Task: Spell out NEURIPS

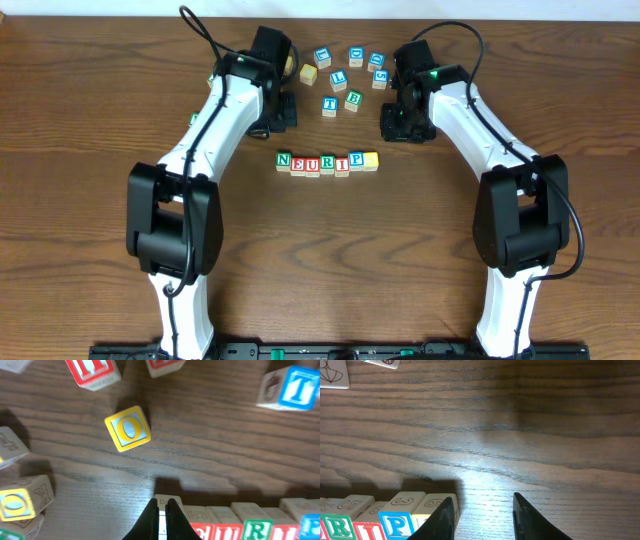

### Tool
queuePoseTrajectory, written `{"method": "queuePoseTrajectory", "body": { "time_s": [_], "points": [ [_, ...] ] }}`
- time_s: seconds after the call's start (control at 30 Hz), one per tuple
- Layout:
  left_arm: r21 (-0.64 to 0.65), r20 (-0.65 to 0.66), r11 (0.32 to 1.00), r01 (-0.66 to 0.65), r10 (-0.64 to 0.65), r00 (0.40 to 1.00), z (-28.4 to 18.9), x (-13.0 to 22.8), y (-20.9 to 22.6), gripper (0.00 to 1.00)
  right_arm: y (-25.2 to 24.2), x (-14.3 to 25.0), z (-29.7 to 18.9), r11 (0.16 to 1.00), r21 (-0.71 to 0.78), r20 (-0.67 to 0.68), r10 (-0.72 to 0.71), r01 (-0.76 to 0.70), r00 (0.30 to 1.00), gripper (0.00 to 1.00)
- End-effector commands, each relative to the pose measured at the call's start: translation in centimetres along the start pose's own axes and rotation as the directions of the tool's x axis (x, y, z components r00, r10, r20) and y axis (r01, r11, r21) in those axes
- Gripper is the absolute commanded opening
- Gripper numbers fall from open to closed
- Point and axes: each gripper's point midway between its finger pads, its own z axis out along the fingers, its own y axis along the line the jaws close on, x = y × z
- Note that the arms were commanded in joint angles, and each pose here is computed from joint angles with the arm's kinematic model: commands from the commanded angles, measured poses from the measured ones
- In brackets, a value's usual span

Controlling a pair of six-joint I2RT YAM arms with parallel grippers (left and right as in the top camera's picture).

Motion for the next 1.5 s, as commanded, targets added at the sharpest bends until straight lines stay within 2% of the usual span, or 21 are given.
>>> {"method": "queuePoseTrajectory", "body": {
  "time_s": [0.0,0.13,0.4,0.73,1.1,1.47],
  "points": [
    [-0.015,-0.054,1.0,0.008,-0.009,0.998,2.1,1.2,0.4,0.07,-0.1,-0.5,-0.3,1.0,0.011,0.015,0.002,-0.002,1.0,0.34],
    [-0.014,-0.056,0.999,-0.031,0.03,0.998,2.5,1.3,0.5,0.07,-0.1,-0.5,-0.3,1.0,0.011,0.015,0.001,-0.001,1.0,0.38],
    [-0.015,-0.061,0.999,-0.041,0.04,0.997,2.7,1.3,0.5,0.07,0.0,-0.5,-0.3,1.0,0.011,0.015,0.001,-0.001,1.0,0.54],
    [-0.026,-0.095,0.999,-0.041,0.038,0.995,4.2,1.9,0.7,0.08,-0.1,-0.5,-0.2,1.0,0.015,0.015,0.001,-0.001,1.0,0.55],
    [-0.018,-0.07,0.999,-0.041,0.04,0.997,4.5,1.3,0.5,0.08,-0.1,-0.5,-0.2,1.0,0.014,0.015,0.001,-0.001,1.0,0.56],
    [-0.019,-0.109,0.999,-0.044,0.042,0.993,5.7,2.9,0.9,0.07,-0.2,-0.5,-0.3,1.0,0.022,0.018,0.0,-0.001,1.0,0.57]
  ]
}}
